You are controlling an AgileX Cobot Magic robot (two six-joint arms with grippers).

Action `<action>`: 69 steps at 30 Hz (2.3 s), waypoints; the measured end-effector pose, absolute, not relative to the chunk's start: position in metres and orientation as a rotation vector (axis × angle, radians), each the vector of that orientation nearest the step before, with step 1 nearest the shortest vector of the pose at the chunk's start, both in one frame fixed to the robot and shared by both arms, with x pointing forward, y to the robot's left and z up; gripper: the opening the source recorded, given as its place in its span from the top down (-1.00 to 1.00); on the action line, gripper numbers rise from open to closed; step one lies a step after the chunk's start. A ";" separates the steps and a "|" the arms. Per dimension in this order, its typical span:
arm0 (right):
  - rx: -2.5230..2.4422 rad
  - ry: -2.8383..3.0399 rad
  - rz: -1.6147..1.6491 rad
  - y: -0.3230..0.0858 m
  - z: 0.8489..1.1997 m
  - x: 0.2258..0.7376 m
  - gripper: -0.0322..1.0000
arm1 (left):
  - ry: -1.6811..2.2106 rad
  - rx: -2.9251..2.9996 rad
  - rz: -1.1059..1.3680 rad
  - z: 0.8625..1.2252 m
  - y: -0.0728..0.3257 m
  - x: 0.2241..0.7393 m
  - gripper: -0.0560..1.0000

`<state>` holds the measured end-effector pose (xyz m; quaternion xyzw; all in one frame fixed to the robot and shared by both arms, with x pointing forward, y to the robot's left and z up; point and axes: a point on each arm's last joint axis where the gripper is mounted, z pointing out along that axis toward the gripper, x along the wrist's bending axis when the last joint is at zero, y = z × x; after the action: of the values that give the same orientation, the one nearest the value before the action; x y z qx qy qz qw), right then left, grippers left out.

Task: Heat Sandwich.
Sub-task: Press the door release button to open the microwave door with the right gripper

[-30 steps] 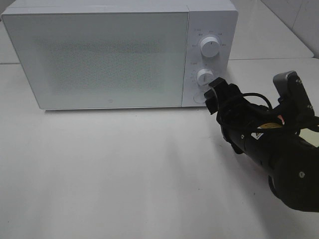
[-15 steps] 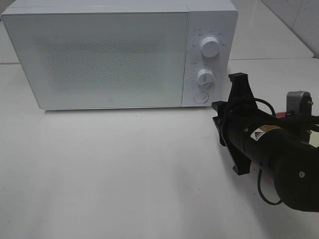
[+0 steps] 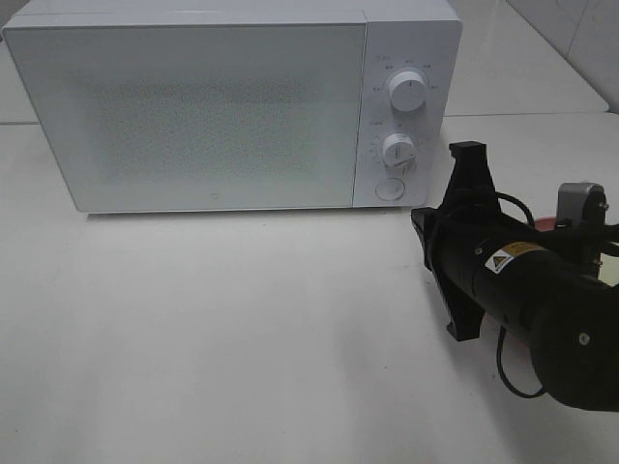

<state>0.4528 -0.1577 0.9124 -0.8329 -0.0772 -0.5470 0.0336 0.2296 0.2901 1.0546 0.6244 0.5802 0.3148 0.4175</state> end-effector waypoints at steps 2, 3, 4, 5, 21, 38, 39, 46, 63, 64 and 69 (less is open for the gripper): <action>-2.564 -0.239 -1.682 -0.157 0.911 0.454 0.94 | 1.456 1.567 0.790 1.055 0.290 0.230 -0.95; -2.571 -0.236 -1.673 -0.155 0.908 0.456 0.94 | 1.456 1.567 0.790 1.055 0.290 0.230 -0.95; -2.569 -0.233 -1.668 -0.153 0.907 0.457 0.94 | 1.456 1.567 0.790 1.055 0.290 0.230 -0.95; -2.562 -0.223 -1.665 -0.152 0.907 0.458 0.94 | 1.456 1.567 0.790 1.055 0.290 0.230 -0.95; -2.531 -0.202 -1.665 -0.140 0.890 0.500 0.94 | 1.456 1.567 0.790 1.055 0.290 0.230 -0.95; -2.582 -0.138 -1.635 -0.146 0.869 0.550 0.94 | 1.456 1.567 0.790 1.055 0.290 0.230 -0.95; -2.586 -0.128 -1.635 -0.147 0.867 0.554 0.94 | 1.456 1.567 0.790 1.055 0.290 0.230 -0.95; -2.590 -0.125 -1.632 -0.143 0.859 0.565 0.94 | 1.456 1.567 0.790 1.055 0.290 0.230 -0.95; -2.621 -0.084 -1.615 -0.151 0.848 0.581 0.94 | 1.456 1.567 0.790 1.055 0.290 0.230 -0.95; -2.620 -0.082 -1.617 -0.151 0.848 0.581 0.94 | 1.456 1.567 0.790 1.055 0.290 0.230 -0.95; -2.608 -0.074 -1.647 -0.151 0.849 0.581 0.94 | 1.456 1.567 0.790 1.055 0.290 0.230 -0.95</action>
<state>0.5814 -0.1512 0.8489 -0.8450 -0.0240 -0.5335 0.0281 0.2296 0.2901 1.0546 0.6244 0.5802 0.3148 0.4175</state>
